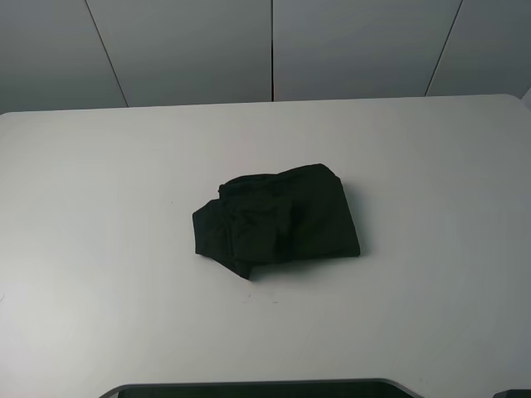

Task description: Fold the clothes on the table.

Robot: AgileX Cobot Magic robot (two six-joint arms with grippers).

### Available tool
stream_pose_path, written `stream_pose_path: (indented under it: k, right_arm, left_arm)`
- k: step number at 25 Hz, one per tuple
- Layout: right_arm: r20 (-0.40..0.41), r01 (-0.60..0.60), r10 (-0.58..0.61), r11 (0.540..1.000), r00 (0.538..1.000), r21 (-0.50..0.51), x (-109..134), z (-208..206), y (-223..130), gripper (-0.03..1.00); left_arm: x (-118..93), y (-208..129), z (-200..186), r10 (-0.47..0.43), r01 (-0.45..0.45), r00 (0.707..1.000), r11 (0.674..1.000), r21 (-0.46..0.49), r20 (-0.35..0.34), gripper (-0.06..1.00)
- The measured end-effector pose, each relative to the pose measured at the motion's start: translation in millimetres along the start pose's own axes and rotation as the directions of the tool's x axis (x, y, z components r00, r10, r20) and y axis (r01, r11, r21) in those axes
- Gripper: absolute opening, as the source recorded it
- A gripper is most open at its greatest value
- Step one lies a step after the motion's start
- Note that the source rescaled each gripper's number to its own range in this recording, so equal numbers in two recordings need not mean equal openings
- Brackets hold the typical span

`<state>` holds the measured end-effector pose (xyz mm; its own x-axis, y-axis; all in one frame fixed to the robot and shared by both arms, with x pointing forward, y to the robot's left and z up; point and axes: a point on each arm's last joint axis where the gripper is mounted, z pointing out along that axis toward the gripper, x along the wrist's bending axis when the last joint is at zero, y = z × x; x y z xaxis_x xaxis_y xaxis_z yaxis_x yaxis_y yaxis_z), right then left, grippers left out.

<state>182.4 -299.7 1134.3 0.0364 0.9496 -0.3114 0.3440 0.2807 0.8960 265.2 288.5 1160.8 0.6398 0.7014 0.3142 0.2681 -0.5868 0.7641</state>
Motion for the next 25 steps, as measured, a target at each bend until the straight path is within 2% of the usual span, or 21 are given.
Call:
stream_pose_path:
  k: [2, 3, 5, 11, 15, 19, 21, 23, 25]
  right_arm:
    - [-0.006, 0.004, -0.004, 1.000, 1.000, -0.002, 0, 0, 0, 0.91]
    - [-0.011, 0.006, -0.006, 1.000, 1.000, -0.004, -1, 0, 0, 0.90]
    - [-0.012, 0.008, -0.008, 1.000, 1.000, -0.004, -1, 0, 0, 0.88]
    - [-0.020, 0.010, -0.010, 1.000, 1.000, -0.007, -1, 0, 0, 0.87]
    - [-0.020, 0.010, -0.010, 1.000, 1.000, -0.007, -1, 0, 0, 0.87]
    - [-0.020, 0.010, -0.010, 1.000, 1.000, -0.007, -1, 0, 0, 0.87]
    - [-0.020, 0.010, -0.010, 1.000, 1.000, -0.007, -1, 0, 0, 0.87]
    - [-0.020, 0.010, -0.010, 1.000, 1.000, -0.007, -1, 0, 0, 0.87]
    - [-0.020, 0.011, -0.012, 1.000, 1.000, -0.007, -1, 0, 0, 0.87]
  left_arm:
    - [8, -4, -1, 0.045, -0.041, 0.995, 0.998, 0.051, -0.090, 0.86]
    - [11, -5, -1, 0.059, -0.051, 0.991, 0.997, 0.066, -0.118, 0.94]
    - [15, -7, -2, 0.068, -0.056, 0.986, 0.995, 0.085, -0.154, 0.97]
    - [15, -7, -2, 0.082, -0.069, 0.984, 0.994, 0.089, -0.159, 0.98]
    - [10, -5, 0, 0.081, -0.074, 0.991, 0.995, 0.069, -0.105, 0.95]
    - [5, -2, 3, 0.068, -0.066, 0.997, 0.996, 0.057, -0.043, 0.68]
    - [1, 0, 5, 0.076, -0.076, 0.997, 0.996, 0.040, 0.012, 0.61]
    - [-2, 2, 6, 0.084, -0.085, 0.996, 0.996, 0.029, 0.044, 0.65]
    - [2, 0, 6, 0.115, -0.115, 0.993, 0.992, 0.050, 0.002, 0.77]
